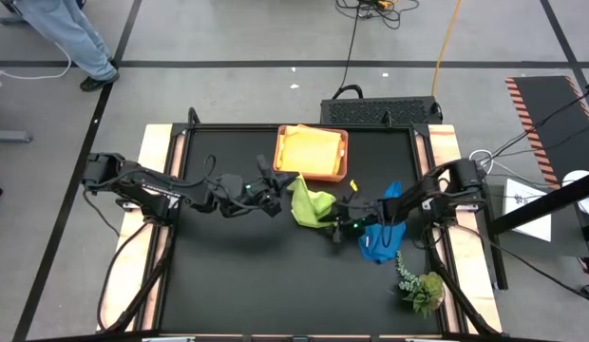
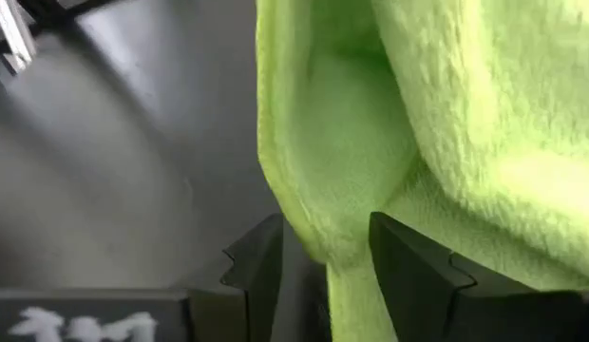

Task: Fold microfiber towels
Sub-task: Fold the green towel

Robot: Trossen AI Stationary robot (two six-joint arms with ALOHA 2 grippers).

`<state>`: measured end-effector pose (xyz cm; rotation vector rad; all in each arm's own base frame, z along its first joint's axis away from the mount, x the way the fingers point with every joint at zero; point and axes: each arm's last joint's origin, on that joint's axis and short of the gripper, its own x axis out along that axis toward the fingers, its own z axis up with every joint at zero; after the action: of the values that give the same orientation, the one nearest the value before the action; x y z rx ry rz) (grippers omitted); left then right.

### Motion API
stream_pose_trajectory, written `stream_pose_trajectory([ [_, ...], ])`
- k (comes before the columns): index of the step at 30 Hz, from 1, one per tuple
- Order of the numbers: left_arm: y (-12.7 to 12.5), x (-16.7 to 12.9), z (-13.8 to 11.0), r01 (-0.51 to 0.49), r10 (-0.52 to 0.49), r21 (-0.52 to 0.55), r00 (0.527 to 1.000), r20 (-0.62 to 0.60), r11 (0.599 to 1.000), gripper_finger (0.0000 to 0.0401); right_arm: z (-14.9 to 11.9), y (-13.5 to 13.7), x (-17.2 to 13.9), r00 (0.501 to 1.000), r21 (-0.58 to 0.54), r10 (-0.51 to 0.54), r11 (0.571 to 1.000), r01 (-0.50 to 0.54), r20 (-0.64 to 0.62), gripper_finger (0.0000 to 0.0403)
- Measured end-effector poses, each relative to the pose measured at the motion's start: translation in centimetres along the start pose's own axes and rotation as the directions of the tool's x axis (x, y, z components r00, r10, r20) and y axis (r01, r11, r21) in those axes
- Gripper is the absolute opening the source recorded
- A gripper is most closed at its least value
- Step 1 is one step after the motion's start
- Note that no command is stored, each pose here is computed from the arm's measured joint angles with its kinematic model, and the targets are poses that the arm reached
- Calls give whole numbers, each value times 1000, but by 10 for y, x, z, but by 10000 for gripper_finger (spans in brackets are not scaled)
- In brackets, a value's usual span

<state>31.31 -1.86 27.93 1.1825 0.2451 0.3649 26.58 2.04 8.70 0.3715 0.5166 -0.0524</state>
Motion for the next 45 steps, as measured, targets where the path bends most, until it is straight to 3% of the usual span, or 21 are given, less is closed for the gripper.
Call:
stream_pose_trajectory([
  [6, 0, 0, -1, -3, 3, 0, 1000, -7, 1000, 1, -2, -1, 5, 1000, -11, -6, 1000, 6, -14, 103],
  [13, 6, -1, -3, -46, 45, -18, 997, -66, 999, 2, 10, 5, -2, 998, -63, 55, 997, -54, 19, 8],
  [20, 21, -17, 3, -106, 98, -65, 988, -119, 992, 1, 53, 27, -36, 956, -150, 227, 968, -201, 185, 2],
  [29, 44, -64, 15, -108, 69, -257, 985, -157, 960, 1, 92, 50, -102, 898, -294, 314, 929, -224, 308, 1],
  [33, 54, -90, 14, -70, 16, -388, 990, -140, 919, 1, 100, 53, -123, 880, -310, 332, 923, -228, 340, 1],
  [38, 50, -118, 10, 68, -139, -559, 987, -86, 826, 1, 101, 55, -134, 868, -318, 350, 917, -242, 351, 0],
  [41, 44, -132, 10, 147, -228, -632, 972, -49, 761, 2, 101, 59, -136, 847, -344, 422, 886, -310, 323, 0],
  [45, 34, -147, 18, 234, -309, -657, 951, 2, 717, 1, 99, 65, -137, 815, -349, 505, 846, -403, 283, 0],
])
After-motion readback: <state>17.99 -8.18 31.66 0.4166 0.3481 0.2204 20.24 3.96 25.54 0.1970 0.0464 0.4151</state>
